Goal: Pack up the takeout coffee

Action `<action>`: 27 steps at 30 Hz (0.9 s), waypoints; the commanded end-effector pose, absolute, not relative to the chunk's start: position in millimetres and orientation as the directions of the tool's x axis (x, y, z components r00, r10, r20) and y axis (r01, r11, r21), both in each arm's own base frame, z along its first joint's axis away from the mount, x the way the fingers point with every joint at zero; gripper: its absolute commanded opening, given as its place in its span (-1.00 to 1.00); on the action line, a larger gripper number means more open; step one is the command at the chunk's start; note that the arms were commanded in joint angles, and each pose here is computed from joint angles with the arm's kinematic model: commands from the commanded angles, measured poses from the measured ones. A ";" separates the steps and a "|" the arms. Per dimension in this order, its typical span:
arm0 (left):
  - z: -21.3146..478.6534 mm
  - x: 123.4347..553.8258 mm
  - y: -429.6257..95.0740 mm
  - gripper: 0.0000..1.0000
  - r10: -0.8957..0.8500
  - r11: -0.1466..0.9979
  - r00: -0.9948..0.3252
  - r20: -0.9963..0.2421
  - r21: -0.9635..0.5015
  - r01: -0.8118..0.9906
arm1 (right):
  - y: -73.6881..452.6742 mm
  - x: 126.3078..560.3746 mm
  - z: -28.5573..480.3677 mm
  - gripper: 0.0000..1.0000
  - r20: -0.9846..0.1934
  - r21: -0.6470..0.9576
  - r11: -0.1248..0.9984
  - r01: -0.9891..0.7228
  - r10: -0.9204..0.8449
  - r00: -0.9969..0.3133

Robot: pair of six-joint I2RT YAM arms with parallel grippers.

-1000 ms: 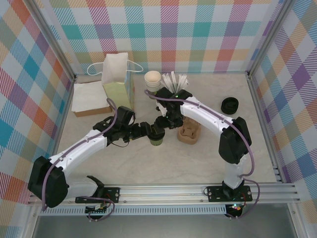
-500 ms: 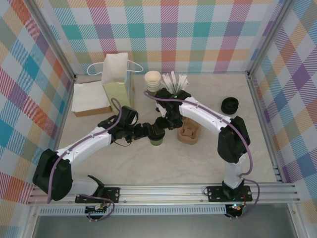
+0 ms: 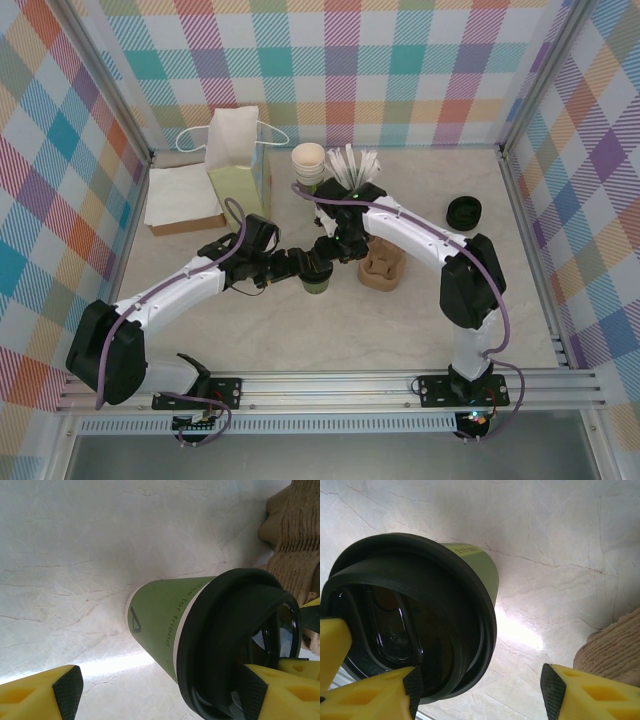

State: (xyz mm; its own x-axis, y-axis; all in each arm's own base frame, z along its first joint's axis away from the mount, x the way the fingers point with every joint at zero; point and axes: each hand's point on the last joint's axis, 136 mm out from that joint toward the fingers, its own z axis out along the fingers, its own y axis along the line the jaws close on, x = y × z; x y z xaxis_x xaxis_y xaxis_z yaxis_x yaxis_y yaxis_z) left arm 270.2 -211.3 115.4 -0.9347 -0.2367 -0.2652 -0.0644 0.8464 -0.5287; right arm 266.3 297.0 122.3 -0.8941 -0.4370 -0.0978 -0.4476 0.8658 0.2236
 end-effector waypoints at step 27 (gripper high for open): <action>163.3 270.5 -184.6 0.89 -0.281 0.869 -0.881 -0.380 -0.491 -0.065 | 300.1 283.7 162.7 0.68 -0.199 0.214 0.876 -0.433 -0.394 -0.897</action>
